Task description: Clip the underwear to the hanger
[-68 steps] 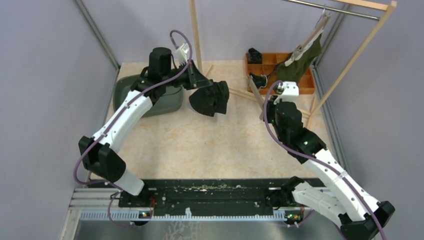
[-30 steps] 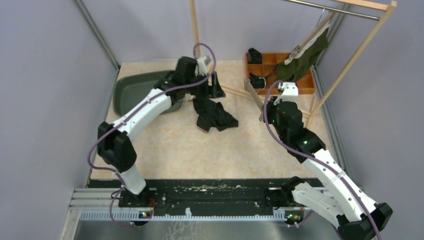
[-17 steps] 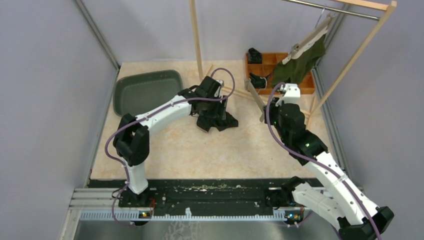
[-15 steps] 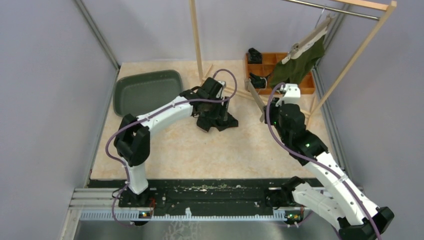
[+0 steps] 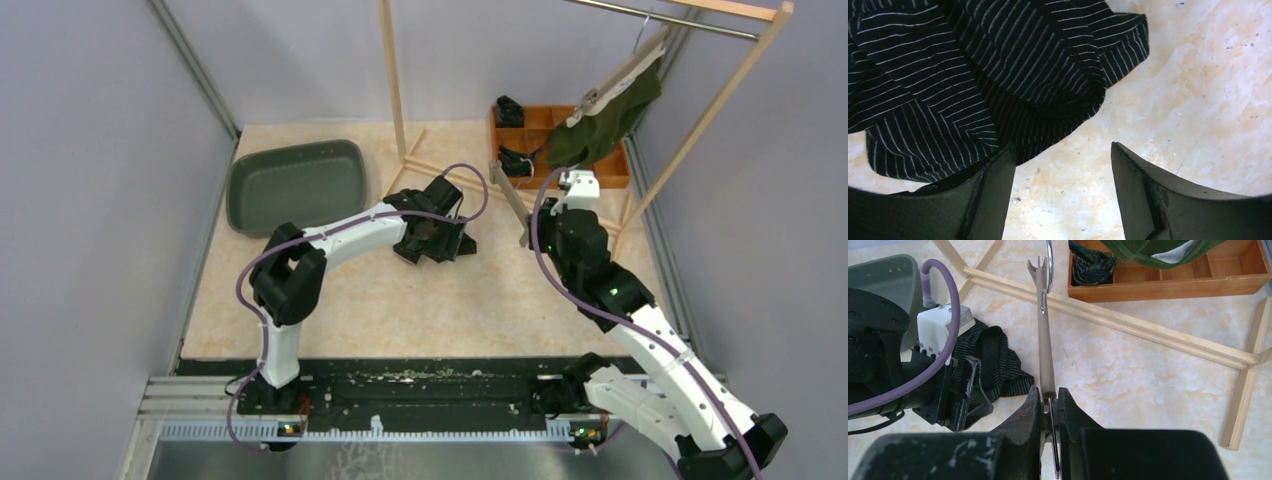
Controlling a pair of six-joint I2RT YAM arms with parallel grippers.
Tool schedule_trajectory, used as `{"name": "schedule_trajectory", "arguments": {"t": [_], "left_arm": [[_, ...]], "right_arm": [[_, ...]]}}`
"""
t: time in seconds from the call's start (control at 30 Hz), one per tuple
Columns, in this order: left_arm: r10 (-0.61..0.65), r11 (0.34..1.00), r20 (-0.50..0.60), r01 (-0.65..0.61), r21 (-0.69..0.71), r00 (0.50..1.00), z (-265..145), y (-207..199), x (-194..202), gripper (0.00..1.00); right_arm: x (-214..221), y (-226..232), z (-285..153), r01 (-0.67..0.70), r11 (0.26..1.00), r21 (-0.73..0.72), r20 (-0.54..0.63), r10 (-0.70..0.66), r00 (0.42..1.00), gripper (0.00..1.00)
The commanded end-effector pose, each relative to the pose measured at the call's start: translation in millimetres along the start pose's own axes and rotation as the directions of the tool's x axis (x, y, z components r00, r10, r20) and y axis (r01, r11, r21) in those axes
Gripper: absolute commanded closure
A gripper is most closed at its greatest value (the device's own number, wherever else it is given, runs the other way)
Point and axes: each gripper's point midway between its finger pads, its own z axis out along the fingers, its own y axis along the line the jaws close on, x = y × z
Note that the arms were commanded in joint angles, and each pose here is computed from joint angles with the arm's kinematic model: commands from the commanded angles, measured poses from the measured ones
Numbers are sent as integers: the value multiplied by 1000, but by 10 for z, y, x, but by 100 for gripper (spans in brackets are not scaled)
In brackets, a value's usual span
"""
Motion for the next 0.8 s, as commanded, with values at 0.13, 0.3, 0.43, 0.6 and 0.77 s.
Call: {"name": "schedule_trajectory", "arguments": {"t": [0.13, 0.3, 0.43, 0.6, 0.77], "left_arm": [[31, 998, 58, -28, -57, 998, 29, 86, -41, 29], [46, 998, 95, -42, -50, 994, 141, 70, -65, 40], [52, 998, 130, -48, -32, 990, 169, 38, -122, 73], [61, 998, 190, -56, -32, 980, -18, 3, -350, 100], [62, 994, 354, -25, -110, 933, -572, 73, -920, 100]], "right_arm": [[-221, 13, -38, -47, 999, -11, 81, 48, 996, 100], [-213, 6, -39, -45, 999, -9, 79, 46, 996, 100], [-212, -5, -53, -44, 999, -7, 82, 45, 996, 100], [-210, -29, -64, -42, 999, 2, 84, 42, 996, 100], [-208, -24, -61, -42, 999, -1, 84, 42, 996, 100]]}}
